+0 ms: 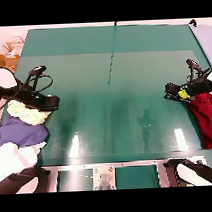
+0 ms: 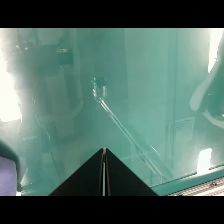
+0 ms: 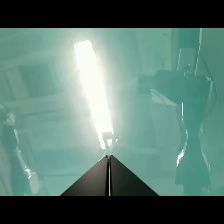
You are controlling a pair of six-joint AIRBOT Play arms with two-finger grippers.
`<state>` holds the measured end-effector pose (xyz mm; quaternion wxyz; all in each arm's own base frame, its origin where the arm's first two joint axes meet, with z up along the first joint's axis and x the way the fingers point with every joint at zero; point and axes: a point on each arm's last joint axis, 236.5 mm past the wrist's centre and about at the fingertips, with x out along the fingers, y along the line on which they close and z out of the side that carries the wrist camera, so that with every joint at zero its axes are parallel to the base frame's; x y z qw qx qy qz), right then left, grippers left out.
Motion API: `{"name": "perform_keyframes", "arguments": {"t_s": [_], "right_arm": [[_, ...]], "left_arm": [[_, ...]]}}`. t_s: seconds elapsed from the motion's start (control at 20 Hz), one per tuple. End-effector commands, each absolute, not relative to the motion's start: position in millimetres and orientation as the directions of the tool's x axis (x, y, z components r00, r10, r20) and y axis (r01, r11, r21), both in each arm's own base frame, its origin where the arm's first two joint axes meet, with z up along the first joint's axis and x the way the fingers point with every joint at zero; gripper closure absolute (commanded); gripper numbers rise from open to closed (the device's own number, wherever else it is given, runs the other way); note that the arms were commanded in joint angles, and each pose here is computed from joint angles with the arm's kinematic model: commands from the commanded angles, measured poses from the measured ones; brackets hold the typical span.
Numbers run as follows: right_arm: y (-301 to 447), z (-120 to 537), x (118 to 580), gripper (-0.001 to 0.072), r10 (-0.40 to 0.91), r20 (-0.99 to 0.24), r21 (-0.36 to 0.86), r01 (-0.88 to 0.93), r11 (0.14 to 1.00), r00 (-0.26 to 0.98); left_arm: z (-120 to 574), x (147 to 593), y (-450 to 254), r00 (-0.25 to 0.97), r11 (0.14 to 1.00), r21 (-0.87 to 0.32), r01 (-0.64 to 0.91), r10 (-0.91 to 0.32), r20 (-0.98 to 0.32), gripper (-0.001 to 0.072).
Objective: Fold the shirts.
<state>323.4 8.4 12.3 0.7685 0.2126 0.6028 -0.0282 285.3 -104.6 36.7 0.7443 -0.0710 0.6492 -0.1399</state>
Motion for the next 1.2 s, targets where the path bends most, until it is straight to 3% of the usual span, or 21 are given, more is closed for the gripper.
{"name": "perform_keyframes", "arguments": {"t_s": [0.0,0.25,0.35,0.4,0.45,0.5,0.6,0.75,1.1,1.15], "right_arm": [[8.7,12.4,323.2,0.0699,0.213,-0.939,0.293,0.299,0.908,0.271],[8.7,12.4,323.2,0.0699,0.213,-0.939,0.293,0.299,0.908,0.271],[8.7,12.4,323.2,0.0699,0.213,-0.939,0.293,0.299,0.908,0.271],[8.8,12.4,323.2,0.0699,0.214,-0.938,0.293,0.299,0.908,0.272],[8.7,12.4,323.2,0.0699,0.213,-0.939,0.293,0.299,0.908,0.271],[8.8,12.4,323.2,0.0699,0.214,-0.938,0.293,0.299,0.908,0.272],[8.7,12.4,323.2,0.0699,0.213,-0.939,0.293,0.299,0.908,0.271],[8.7,12.4,323.2,0.0699,0.213,-0.939,0.293,0.299,0.908,0.271],[8.7,12.4,323.2,0.0699,0.213,-0.939,0.293,0.299,0.908,0.271],[8.7,12.4,323.2,0.0699,0.213,-0.939,0.293,0.299,0.908,0.271]], "left_arm": [[36.7,285.2,-104.6,0.118,0.951,-0.287,0.117,-0.3,-0.947,0.068],[34.0,287.7,-94.1,0.129,0.963,-0.241,0.119,-0.256,-0.958,0.068],[29.5,295.8,-66.2,0.163,0.986,-0.12,0.114,-0.138,-0.977,0.0679],[28.7,302.4,-45.5,0.191,0.995,-0.033,0.094,-0.05,-0.98,0.0618],[30.0,309.3,-26.3,0.22,0.996,0.049,0.078,0.031,-0.975,0.0264],[33.2,317.9,-7.0,0.257,0.99,0.129,0.051,0.112,-0.96,-0.0013],[39.8,335.1,17.8,0.319,0.969,0.244,0.043,0.219,-0.922,-0.0013],[15.3,351.0,21.9,0.331,0.957,0.28,0.072,0.242,-0.912,-0.0012],[-107.1,296.6,34.8,-0.054,0.938,0.304,0.167,0.317,-0.947,-0.0008],[-109.4,294.8,39.3,-0.068,0.932,0.322,0.164,0.337,-0.939,0.0188]]}}
